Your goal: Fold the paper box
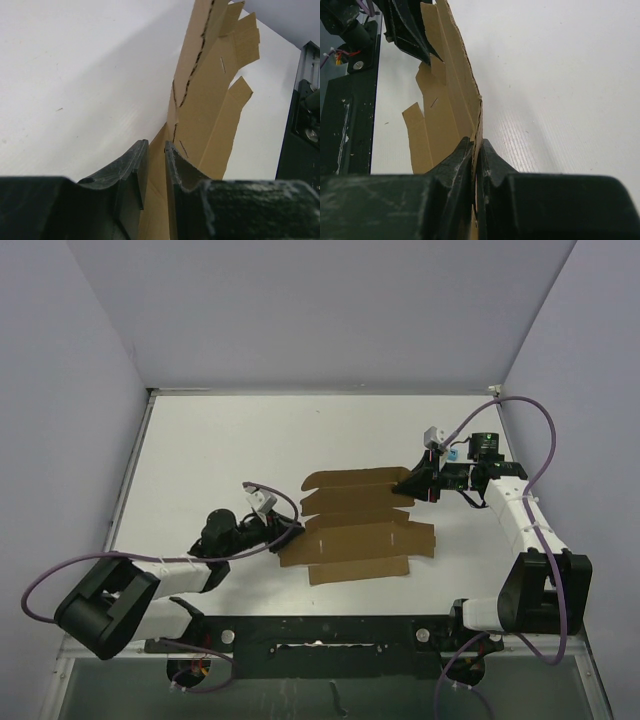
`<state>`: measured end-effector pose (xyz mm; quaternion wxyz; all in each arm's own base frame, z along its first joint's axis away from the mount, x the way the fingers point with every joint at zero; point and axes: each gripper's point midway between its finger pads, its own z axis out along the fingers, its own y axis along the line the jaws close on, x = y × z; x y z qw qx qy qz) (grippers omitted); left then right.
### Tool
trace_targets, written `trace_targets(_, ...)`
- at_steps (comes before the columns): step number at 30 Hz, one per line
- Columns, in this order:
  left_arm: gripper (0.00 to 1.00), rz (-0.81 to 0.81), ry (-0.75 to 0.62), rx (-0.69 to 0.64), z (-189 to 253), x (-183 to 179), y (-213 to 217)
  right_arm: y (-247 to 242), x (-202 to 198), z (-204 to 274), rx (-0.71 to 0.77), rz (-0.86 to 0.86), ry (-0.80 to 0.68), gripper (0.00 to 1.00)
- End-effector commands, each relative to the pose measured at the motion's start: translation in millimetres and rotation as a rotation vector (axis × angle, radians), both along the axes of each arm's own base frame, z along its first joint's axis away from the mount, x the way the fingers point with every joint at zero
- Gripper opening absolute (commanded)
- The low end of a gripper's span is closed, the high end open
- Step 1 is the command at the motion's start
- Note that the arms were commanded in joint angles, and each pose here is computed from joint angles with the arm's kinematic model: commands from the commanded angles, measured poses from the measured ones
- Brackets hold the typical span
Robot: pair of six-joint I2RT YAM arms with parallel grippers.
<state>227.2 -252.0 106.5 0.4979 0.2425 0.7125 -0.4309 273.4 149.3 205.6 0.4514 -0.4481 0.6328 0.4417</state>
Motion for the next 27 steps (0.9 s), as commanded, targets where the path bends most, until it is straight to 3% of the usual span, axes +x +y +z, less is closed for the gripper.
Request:
trace_targets(1, 0.19, -0.131, -0.212, -0.057, 40, 4, -22, 5, -2, 32, 0.054, 0.040, -0.094, 0.00)
trace_targets(15, 0.29, -0.252, -0.276, -0.162, 48, 1, -43, 7, -6, 36, 0.078, 0.057, -0.095, 0.00)
trace_targets(27, 0.34, -0.271, -0.252, -0.146, 40, 7, -48, 9, -10, 39, 0.108, 0.079, -0.093, 0.00)
